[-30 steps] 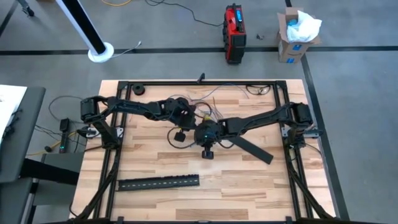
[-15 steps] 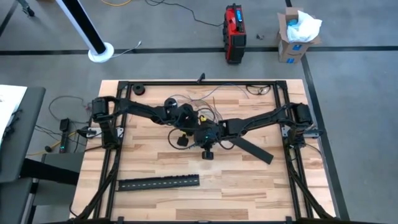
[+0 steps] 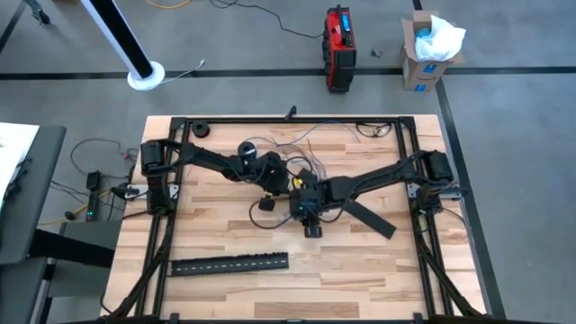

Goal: Ziptie cables
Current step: Wrap the cable wires with the black zip tie

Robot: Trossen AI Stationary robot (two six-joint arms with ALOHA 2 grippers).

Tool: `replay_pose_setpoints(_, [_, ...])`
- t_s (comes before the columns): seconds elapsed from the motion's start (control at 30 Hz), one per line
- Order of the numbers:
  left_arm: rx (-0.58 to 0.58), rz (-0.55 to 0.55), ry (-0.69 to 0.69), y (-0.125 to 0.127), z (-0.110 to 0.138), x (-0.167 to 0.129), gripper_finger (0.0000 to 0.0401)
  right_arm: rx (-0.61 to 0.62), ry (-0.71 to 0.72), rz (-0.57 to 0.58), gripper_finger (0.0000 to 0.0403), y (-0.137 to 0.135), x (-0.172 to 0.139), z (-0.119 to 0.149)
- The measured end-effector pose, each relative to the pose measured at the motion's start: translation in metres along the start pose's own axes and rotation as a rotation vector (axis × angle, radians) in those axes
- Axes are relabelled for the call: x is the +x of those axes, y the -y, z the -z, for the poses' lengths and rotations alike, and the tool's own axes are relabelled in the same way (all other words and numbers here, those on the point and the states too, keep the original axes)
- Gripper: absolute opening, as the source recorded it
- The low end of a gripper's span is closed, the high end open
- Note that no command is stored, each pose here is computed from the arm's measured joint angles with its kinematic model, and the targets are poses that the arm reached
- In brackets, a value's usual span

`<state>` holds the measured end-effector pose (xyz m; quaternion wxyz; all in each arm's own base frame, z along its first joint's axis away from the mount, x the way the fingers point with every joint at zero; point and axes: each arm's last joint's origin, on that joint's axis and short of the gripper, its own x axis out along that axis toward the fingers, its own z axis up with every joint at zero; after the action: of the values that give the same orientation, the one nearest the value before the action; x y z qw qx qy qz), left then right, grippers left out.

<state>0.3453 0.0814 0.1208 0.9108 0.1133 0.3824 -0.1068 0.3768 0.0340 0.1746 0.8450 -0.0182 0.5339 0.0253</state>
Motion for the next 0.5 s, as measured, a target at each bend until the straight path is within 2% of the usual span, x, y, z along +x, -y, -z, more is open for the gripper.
replay_pose_setpoints(0.2, [0.013, -0.081, -0.014, -0.003, 0.000, 0.003, 0.0000, -0.038, 0.011, -0.006, 0.0180, -0.013, 0.000, 0.000])
replay_pose_setpoints(0.3, [0.015, -0.121, 0.003, -0.007, -0.001, 0.002, 0.0000, -0.073, 0.080, -0.008, 0.0180, -0.023, -0.001, -0.006])
replay_pose_setpoints(0.37, [-0.004, -0.124, 0.021, -0.009, -0.002, 0.002, 0.0000, -0.106, 0.114, 0.031, 0.0177, -0.026, -0.002, -0.009])
replay_pose_setpoints(0.5, [-0.014, -0.106, 0.020, -0.009, -0.001, 0.002, 0.0000, -0.179, 0.092, 0.145, 0.0174, -0.019, -0.002, -0.008])
